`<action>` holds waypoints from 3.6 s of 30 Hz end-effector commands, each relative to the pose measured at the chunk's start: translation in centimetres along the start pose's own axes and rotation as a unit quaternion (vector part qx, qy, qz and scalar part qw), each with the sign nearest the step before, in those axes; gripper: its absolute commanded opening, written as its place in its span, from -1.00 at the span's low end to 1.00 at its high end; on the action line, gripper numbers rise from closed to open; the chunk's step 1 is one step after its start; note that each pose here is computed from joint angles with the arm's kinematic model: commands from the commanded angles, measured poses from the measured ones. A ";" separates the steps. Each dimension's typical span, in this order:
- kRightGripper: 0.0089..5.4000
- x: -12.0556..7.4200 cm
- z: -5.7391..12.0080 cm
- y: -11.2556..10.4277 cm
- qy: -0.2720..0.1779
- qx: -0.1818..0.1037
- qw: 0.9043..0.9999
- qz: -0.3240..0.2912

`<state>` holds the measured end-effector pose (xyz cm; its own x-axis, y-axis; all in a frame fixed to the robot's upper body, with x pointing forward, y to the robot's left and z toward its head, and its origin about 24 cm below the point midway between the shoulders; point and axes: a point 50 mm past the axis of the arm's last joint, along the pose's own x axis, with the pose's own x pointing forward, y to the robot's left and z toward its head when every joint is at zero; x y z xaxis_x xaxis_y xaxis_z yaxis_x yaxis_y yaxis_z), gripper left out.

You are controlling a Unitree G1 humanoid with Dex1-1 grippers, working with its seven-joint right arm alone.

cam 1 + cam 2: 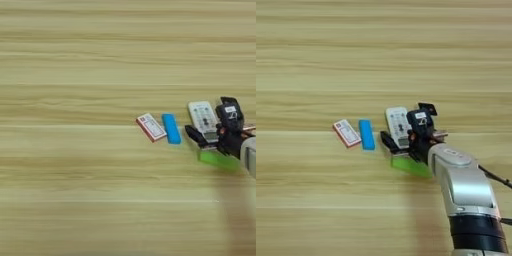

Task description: Move the objects on the table

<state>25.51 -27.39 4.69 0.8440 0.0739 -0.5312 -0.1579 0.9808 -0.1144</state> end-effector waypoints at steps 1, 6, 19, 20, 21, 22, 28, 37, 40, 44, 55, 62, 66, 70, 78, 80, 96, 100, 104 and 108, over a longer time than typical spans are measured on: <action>0.99 -0.6 3.6 -1.3 -0.067 -0.030 0.997 -0.032; 0.99 -0.4 3.5 -1.4 -0.063 -0.028 0.997 -0.031; 0.73 0.2 2.3 -0.7 -0.028 -0.038 0.999 -0.006; 0.67 0.2 2.3 -0.7 -0.027 -0.038 0.999 -0.005; 0.61 0.2 2.2 -0.7 -0.026 -0.038 0.999 -0.003; 0.58 0.3 2.2 -0.6 -0.025 -0.038 0.999 -0.002; 0.36 0.6 1.8 -0.3 -0.016 -0.038 0.999 0.008; 0.08 1.2 1.4 -0.3 -0.007 -0.030 0.999 0.009; 0.08 1.5 1.4 -0.5 -0.009 -0.022 1.000 0.003; 0.08 2.1 1.9 -0.9 -0.017 -0.008 1.000 -0.008; 0.07 3.9 2.2 -1.7 -0.022 0.027 0.999 -0.026; 0.07 4.6 2.4 -2.3 -0.022 0.037 0.998 -0.034; 0.07 5.1 2.4 -2.6 -0.021 0.042 0.998 -0.033; 0.07 5.3 2.3 -3.0 -0.021 0.050 0.998 -0.039; 0.18 5.5 2.1 -3.1 -0.021 0.052 0.998 -0.037; 0.26 5.5 2.2 -3.1 -0.023 0.049 0.998 -0.037; 0.86 2.6 4.1 -3.3 -0.079 0.010 0.996 -0.049; 0.98 1.0 4.8 -3.7 -0.096 0.004 0.993 -0.061; 0.98 -0.5 5.1 -3.9 -0.110 -0.006 0.991 -0.077; 0.98 -2.0 5.4 -3.9 -0.126 0.004 0.989 -0.082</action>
<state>26.84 -29.69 6.89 0.9131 -0.0179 -0.4072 -0.0331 0.9925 -0.1179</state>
